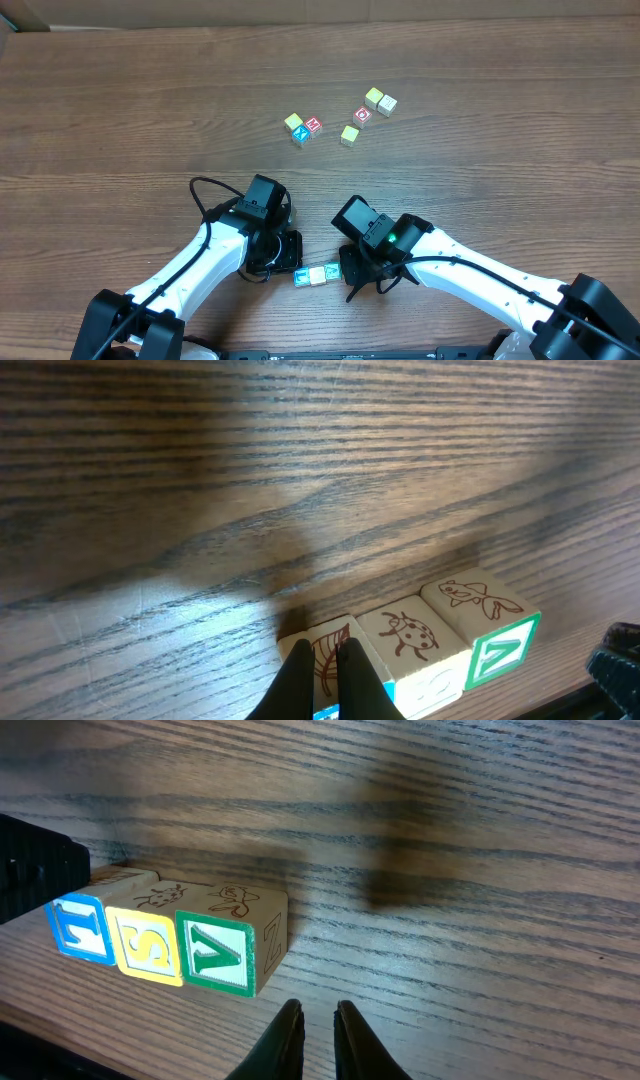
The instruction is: Flip 5 blocks
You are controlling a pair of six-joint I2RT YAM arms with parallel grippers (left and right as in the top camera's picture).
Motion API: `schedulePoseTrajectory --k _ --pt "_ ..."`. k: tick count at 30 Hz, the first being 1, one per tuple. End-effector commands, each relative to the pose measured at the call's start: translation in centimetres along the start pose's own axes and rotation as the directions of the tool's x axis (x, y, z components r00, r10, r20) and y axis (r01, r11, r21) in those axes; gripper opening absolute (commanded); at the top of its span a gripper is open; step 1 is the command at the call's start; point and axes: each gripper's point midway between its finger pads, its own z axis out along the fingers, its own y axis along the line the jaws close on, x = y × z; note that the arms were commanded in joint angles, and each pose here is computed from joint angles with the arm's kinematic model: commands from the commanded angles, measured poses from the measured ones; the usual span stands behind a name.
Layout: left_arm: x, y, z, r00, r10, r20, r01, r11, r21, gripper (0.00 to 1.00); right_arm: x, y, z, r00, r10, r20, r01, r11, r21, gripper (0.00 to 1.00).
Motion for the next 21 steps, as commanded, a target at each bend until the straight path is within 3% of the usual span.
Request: schedulePoseTrajectory --k 1,11,21 --pt "-0.1 -0.7 -0.2 0.999 0.045 -0.009 -0.045 0.999 0.022 0.04 0.3 -0.2 0.3 1.000 0.004 -0.008 -0.004 1.000 0.007 0.14" --pt "-0.2 -0.6 -0.2 0.999 0.039 -0.002 -0.039 0.999 0.012 0.04 0.3 -0.2 0.3 1.000 0.004 -0.008 -0.004 1.000 0.008 0.14" --pt "-3.0 1.9 -2.5 0.977 -0.187 0.097 0.196 0.977 -0.087 0.04 -0.7 -0.5 0.3 0.999 0.002 0.039 -0.003 1.000 0.031 0.14"
